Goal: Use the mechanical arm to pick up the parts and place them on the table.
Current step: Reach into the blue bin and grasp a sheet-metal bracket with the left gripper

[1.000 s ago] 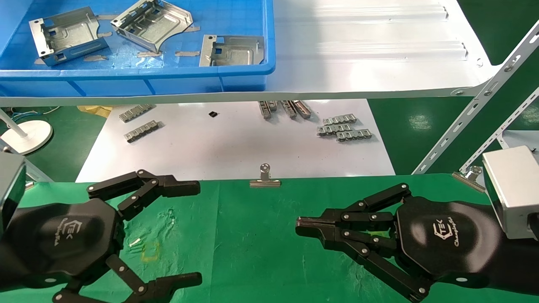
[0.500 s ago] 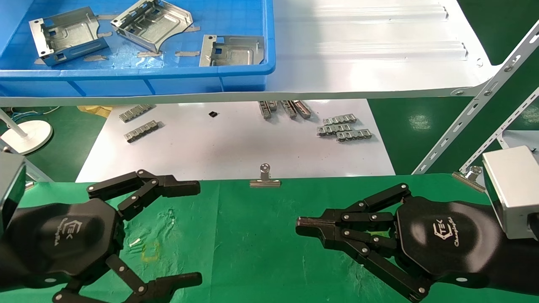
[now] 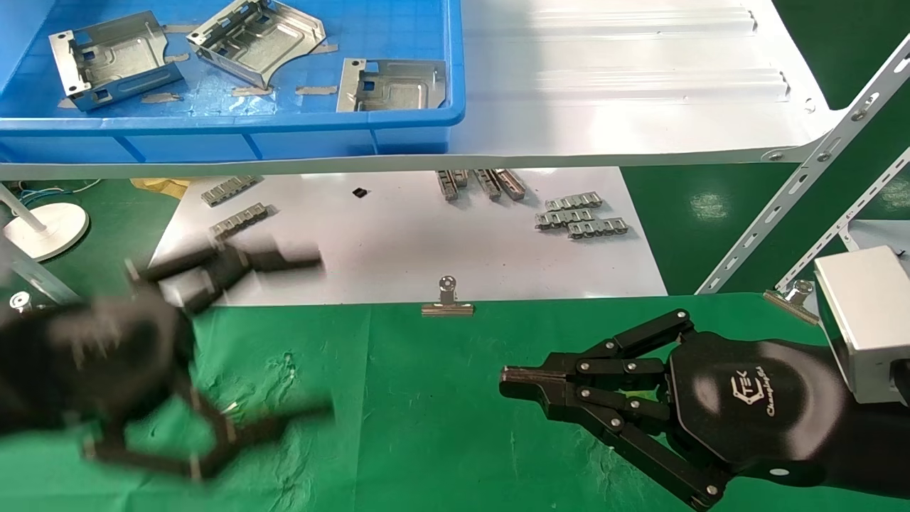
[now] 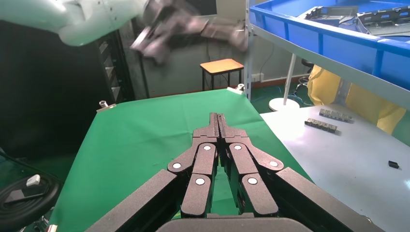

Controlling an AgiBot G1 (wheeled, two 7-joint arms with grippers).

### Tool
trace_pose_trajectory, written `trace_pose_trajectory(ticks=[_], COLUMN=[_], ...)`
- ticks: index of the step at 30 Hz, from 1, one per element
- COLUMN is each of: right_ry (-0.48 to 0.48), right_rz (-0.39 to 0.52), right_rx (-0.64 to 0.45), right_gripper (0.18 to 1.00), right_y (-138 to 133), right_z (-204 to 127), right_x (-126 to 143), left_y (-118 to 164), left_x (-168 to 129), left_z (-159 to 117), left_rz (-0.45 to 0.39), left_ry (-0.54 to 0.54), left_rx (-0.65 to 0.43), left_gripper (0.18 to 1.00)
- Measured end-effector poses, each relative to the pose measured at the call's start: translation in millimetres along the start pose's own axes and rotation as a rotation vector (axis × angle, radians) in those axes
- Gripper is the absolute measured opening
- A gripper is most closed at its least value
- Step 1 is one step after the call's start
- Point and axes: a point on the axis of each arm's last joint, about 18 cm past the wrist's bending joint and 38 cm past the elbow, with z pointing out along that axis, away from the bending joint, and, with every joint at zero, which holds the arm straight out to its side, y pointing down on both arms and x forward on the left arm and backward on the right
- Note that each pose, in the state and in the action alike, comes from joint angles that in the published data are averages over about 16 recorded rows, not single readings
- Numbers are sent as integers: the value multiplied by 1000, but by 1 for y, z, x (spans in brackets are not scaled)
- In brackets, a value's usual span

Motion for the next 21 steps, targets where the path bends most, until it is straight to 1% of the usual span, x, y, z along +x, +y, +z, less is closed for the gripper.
trace_pose_trajectory(ticks=[3, 6, 9, 13, 16, 18, 21], right_ry=[0, 0, 0, 0, 0, 0, 0], right_rz=[0, 0, 0, 0, 0, 0, 0], right_rx=[0, 0, 0, 0, 0, 0, 0], right_gripper=[192, 192, 192, 192, 192, 192, 192], right_y=[0, 0, 0, 0, 0, 0, 0], right_z=[0, 0, 0, 0, 0, 0, 0], right_x=[0, 0, 0, 0, 0, 0, 0], left_y=[-15, -31, -43, -50, -50, -50, -46], left_x=[-32, -73, -115, -169, -202, -220, -239], left_z=[4, 10, 18, 32, 40, 45, 50], left_rz=[42, 74, 88, 87, 80, 74, 65], left_ry=[-100, -220, -339, -487, -582, -635, -696], left_rx=[-2, -12, -42, -120, -196, -246, -319], left_gripper=[1001, 1001, 1001, 1001, 1001, 1001, 1001])
